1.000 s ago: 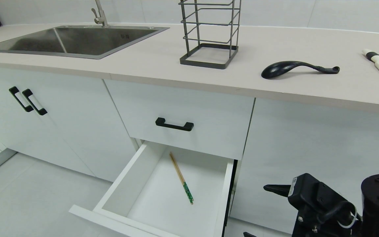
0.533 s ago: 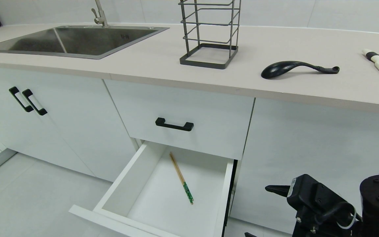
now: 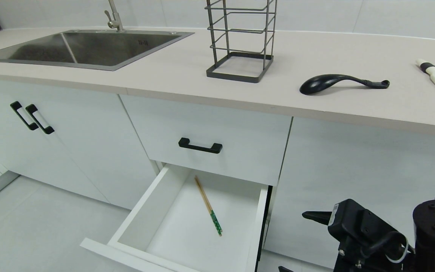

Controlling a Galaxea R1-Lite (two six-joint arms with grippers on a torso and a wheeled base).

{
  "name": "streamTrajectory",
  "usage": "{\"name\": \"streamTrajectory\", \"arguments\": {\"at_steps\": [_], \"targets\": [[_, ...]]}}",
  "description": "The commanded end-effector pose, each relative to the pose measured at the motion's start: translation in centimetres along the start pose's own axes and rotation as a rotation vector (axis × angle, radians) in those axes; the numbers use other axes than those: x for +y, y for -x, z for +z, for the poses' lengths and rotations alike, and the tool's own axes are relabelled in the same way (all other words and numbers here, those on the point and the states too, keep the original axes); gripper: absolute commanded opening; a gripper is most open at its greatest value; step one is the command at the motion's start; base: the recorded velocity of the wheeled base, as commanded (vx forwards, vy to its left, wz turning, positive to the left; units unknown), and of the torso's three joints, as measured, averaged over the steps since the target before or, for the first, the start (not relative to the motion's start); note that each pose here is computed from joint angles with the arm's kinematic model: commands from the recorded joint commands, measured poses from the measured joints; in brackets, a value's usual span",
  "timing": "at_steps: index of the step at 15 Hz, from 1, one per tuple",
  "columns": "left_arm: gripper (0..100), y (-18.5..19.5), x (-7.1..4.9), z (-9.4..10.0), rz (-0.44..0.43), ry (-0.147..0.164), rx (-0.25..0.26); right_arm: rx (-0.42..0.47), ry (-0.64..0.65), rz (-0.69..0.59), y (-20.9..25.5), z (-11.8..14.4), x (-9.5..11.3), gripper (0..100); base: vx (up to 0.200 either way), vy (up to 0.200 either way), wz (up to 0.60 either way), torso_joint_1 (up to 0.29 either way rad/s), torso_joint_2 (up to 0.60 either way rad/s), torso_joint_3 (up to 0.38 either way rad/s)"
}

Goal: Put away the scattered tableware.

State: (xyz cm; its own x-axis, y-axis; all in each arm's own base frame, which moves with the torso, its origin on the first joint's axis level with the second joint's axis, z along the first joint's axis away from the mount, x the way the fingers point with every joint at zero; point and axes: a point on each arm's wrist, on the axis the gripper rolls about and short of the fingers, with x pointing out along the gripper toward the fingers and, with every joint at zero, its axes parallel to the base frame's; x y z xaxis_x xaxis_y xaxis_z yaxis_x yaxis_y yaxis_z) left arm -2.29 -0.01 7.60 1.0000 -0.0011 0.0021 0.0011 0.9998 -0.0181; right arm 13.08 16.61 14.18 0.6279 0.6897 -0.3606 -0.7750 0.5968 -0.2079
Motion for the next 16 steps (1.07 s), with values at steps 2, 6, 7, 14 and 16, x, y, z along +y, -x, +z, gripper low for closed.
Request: {"name": "streamTrajectory", "arguments": {"at_steps": [2, 6, 7, 14, 16], "targets": [[100, 0.0, 0.0, 0.0, 0.001, 0.0, 0.001, 0.012, 0.001, 0.002, -0.3, -0.2, 0.0, 100, 0.0, 0.0, 0.0, 0.234, -0.05, -0.149], [100, 0.0, 0.0, 0.0, 0.001, 0.0, 0.001, 0.013, 0.001, 0.003, -0.3, -0.2, 0.0, 100, 0.0, 0.0, 0.0, 0.238, -0.53, -0.205], [100, 0.0, 0.0, 0.0, 0.001, 0.0, 0.001, 0.015, 0.001, 0.003, -0.3, -0.2, 0.1, 100, 0.0, 0.0, 0.0, 0.134, -0.57, -0.129], [100, 0.0, 0.0, 0.0, 0.001, 0.0, 0.001, 0.01, 0.006, 0.015, -1.3, 0.4, 0.3, 100, 0.0, 0.0, 0.0, 0.092, -0.2, -0.085], [100, 0.0, 0.0, 0.0, 0.001, 0.0, 0.001, -0.004, 0.006, 0.017, -1.7, 1.0, 0.3, 100, 0.0, 0.0, 0.0, 0.185, -0.44, -0.205]]}}
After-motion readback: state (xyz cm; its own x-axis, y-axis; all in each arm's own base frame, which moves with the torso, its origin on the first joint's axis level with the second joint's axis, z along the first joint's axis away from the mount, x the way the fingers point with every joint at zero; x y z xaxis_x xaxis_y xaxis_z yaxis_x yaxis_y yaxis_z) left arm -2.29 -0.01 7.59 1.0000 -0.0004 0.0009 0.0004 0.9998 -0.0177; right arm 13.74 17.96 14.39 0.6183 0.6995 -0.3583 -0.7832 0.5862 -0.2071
